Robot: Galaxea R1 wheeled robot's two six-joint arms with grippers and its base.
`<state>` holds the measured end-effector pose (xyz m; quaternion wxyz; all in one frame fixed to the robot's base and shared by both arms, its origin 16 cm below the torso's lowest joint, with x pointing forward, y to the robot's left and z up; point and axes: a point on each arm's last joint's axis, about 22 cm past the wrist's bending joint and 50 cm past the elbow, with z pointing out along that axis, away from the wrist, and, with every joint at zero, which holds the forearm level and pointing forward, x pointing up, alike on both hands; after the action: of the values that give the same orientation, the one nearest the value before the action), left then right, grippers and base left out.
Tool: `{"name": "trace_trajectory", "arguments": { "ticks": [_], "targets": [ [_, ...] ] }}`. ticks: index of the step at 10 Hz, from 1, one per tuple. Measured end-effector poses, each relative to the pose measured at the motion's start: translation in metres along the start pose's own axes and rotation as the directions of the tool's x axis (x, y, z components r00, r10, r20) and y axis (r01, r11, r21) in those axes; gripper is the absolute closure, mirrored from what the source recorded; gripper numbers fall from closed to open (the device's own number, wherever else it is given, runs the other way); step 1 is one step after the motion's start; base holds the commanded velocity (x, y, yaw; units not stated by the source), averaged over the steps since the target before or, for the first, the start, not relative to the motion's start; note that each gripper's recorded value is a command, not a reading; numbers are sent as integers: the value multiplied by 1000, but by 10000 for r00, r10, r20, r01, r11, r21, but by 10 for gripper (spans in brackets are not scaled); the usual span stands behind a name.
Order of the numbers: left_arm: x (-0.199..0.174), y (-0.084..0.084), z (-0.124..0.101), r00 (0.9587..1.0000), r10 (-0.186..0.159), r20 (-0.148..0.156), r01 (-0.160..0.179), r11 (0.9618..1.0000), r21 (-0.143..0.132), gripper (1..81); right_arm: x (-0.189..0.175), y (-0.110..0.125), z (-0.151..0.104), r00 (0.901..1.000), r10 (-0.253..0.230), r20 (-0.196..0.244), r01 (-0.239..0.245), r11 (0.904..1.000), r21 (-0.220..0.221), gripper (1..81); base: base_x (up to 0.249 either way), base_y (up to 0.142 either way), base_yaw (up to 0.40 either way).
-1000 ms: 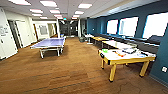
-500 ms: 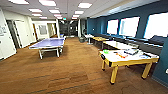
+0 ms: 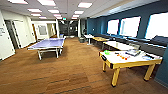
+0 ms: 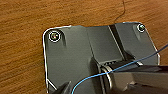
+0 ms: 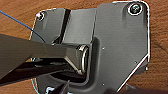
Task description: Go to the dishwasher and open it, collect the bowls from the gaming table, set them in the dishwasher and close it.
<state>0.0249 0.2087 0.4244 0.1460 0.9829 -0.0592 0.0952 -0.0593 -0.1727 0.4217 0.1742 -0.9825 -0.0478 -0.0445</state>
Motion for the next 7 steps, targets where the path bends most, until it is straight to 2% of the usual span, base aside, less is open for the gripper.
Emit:
{"name": "trace_trajectory", "arguments": {
  "ticks": [3,7],
  "targets": [
    [0,-5,-1,10000,6,5,-6,10000,63,10,1,-3,1,10000,-34,-21,34,10000,36,10,168,85,0],
    [0,-2,-1,10000,7,2,-7,10000,35,10,1,-2,1,10000,-61,-6,61,10000,20,10,167,84,0]
  ]
}}
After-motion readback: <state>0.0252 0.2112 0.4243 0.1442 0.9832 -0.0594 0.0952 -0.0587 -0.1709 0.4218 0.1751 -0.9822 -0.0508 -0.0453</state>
